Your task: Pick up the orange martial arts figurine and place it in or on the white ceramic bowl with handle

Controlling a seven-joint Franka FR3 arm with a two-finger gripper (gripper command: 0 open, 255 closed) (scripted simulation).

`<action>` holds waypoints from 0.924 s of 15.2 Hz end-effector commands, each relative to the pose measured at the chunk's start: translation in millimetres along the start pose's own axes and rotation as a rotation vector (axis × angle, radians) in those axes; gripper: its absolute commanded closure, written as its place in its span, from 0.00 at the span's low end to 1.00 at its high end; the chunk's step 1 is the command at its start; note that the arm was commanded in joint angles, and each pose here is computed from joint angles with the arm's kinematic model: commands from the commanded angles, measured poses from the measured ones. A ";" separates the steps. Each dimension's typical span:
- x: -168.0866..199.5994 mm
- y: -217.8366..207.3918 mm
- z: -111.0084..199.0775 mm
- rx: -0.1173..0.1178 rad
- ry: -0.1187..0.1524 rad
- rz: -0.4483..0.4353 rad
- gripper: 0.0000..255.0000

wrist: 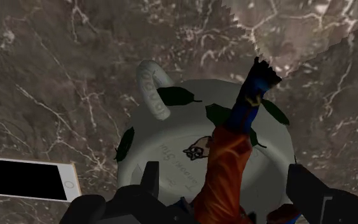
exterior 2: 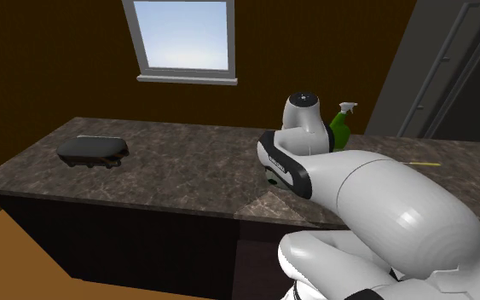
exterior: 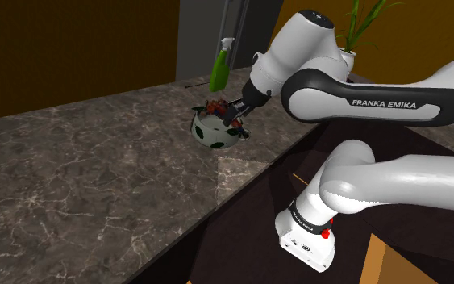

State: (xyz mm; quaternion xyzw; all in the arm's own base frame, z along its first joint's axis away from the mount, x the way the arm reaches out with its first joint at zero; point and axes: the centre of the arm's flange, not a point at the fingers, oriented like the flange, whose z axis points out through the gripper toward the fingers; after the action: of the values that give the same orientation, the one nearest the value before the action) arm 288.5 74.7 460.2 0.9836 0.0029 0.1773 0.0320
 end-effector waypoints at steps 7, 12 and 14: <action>0.0 0.0 -50.1 0.000 0.000 0.000 0.00; 0.0 0.0 -50.1 0.000 0.000 0.000 0.00; 0.0 0.0 -50.1 0.000 0.000 0.000 0.00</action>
State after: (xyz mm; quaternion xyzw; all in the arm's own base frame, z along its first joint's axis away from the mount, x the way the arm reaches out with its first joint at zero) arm 271.1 77.9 506.9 0.9836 0.0029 0.1773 0.0320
